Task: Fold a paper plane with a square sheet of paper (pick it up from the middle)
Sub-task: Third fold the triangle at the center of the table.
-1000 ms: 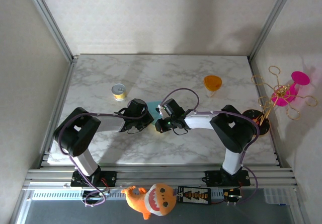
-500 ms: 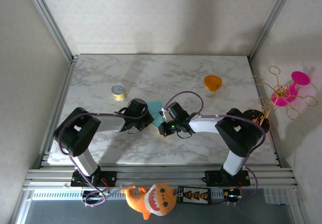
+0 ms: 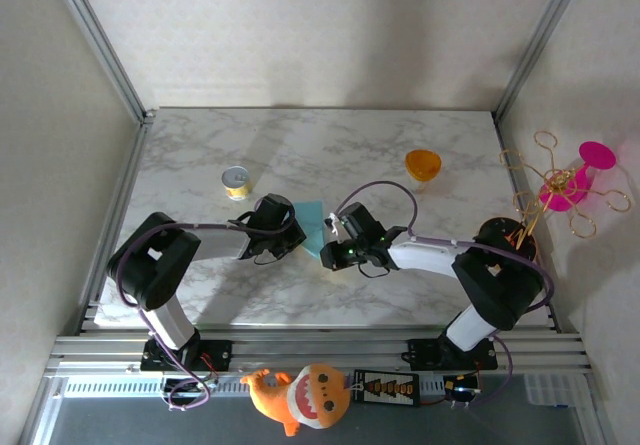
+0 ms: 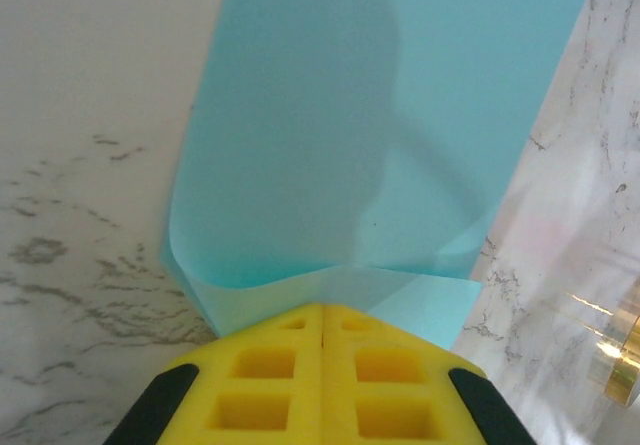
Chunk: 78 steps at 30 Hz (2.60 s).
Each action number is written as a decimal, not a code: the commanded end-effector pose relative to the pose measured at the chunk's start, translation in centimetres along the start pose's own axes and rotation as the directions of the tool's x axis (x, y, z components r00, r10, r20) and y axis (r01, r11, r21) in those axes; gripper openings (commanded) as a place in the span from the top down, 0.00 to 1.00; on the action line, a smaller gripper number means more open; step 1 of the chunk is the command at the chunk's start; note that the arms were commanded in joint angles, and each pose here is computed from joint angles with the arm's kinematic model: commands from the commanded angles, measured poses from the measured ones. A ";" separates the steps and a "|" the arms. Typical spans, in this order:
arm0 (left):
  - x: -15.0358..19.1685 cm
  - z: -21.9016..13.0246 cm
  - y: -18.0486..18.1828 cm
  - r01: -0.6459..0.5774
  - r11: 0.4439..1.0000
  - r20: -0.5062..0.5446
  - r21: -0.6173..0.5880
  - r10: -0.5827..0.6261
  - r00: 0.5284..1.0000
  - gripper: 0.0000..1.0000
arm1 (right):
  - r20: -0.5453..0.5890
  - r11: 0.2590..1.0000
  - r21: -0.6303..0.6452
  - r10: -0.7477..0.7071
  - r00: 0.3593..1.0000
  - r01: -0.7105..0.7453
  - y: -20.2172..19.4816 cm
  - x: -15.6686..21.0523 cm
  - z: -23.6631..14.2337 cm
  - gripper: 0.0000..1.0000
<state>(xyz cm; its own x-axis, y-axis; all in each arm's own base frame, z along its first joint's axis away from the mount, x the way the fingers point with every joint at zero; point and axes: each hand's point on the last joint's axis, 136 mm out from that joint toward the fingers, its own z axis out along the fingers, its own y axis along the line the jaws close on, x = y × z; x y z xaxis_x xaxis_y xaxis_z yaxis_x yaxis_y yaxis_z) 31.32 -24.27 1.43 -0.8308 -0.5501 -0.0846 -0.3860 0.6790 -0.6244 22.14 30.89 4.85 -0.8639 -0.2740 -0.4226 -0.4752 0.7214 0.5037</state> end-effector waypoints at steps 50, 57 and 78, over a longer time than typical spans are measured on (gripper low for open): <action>2.2 0.4 0.5 -0.247 0.965 -0.050 -0.090 0.243 0.969 0.93 | -0.205 0.972 0.230 0.103 0.973 -0.055 -5.2 3.2 4.3 0.90; 1.8 0.4 1.4 -0.267 0.957 -0.054 -0.116 0.262 0.964 0.93 | -0.242 0.966 0.255 0.113 0.964 -0.049 -6.0 4.4 4.2 0.90; -3.6 -0.7 3.1 -0.348 0.933 -0.049 -0.095 0.345 0.937 0.88 | -0.378 0.949 0.314 0.112 0.919 0.014 -8.4 8.7 3.7 0.91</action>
<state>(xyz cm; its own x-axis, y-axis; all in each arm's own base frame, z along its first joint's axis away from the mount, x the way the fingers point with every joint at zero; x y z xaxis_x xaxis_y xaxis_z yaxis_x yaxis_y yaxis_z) 32.34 -22.19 1.64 -0.9308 -0.2795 -0.2355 -0.1033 0.8193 -0.5640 24.13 32.26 1.15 -0.8671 -0.3535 -0.3510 -0.4846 0.7619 0.4297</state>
